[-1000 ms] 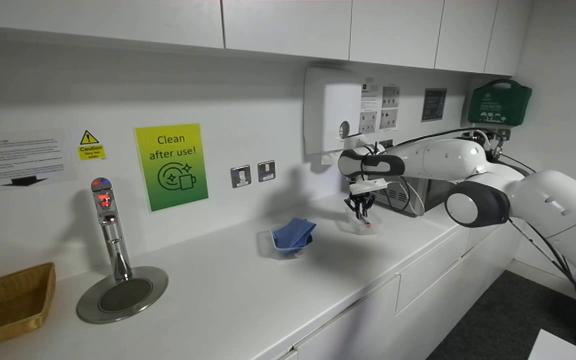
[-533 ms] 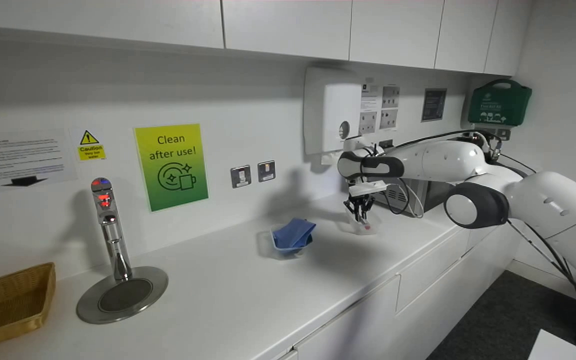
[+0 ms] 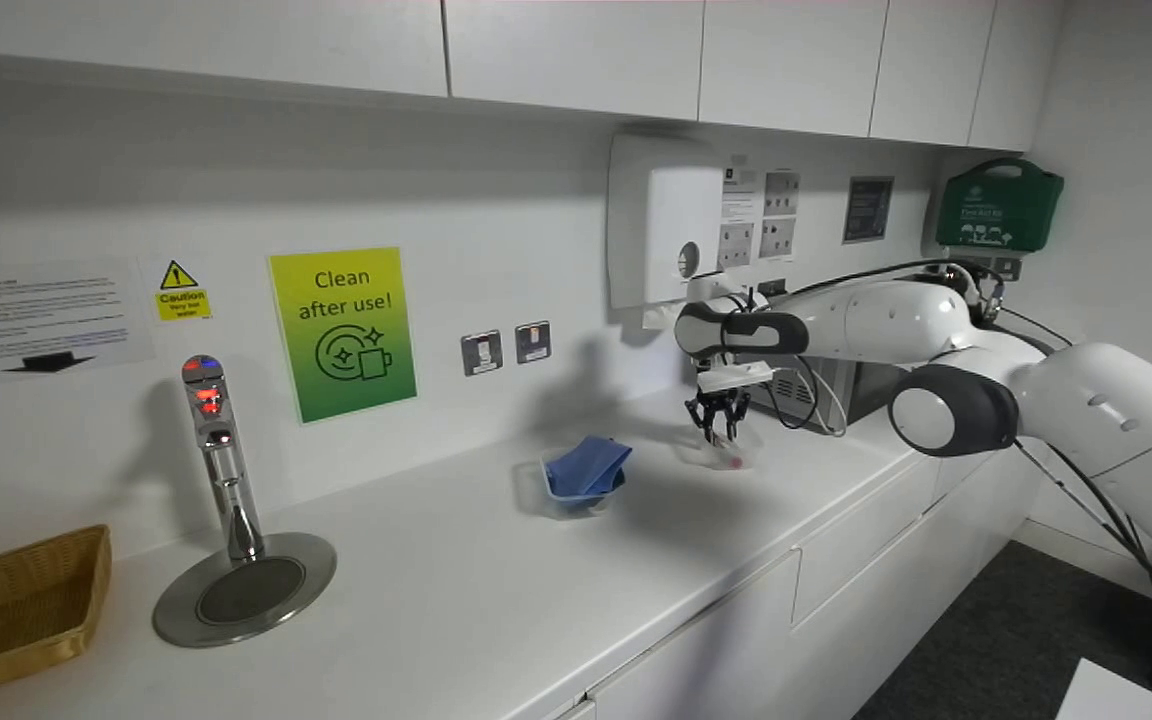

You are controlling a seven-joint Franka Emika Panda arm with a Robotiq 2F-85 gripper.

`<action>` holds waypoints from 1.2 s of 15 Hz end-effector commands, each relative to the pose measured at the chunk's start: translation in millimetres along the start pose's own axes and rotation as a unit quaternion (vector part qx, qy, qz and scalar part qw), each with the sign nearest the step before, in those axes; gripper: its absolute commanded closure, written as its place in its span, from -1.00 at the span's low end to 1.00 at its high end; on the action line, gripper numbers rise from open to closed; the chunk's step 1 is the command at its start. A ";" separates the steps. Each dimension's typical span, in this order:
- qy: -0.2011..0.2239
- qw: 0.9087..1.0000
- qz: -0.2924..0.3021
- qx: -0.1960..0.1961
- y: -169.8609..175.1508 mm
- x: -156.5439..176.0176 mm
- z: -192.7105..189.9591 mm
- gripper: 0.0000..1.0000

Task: Put the red marker in the clear bowl on the right.

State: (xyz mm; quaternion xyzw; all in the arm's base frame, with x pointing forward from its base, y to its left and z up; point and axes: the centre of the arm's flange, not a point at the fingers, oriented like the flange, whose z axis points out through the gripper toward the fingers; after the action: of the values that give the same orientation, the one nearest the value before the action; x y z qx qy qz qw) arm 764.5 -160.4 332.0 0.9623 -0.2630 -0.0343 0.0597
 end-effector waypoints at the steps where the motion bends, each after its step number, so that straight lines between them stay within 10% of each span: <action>1: -0.006 1.000 -0.008 0.020 5.7 13.7 -12.5 -0.52; 5: 0.012 1.000 0.005 0.023 6.2 -10.4 -35.0 -1.00; 18: 0.031 0.998 -0.019 0.044 -28.5 -138.8 -102.7 -1.00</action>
State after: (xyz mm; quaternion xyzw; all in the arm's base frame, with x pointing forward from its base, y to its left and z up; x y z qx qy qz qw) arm 739.9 -77.0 446.4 0.9682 -0.2472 0.0041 0.0391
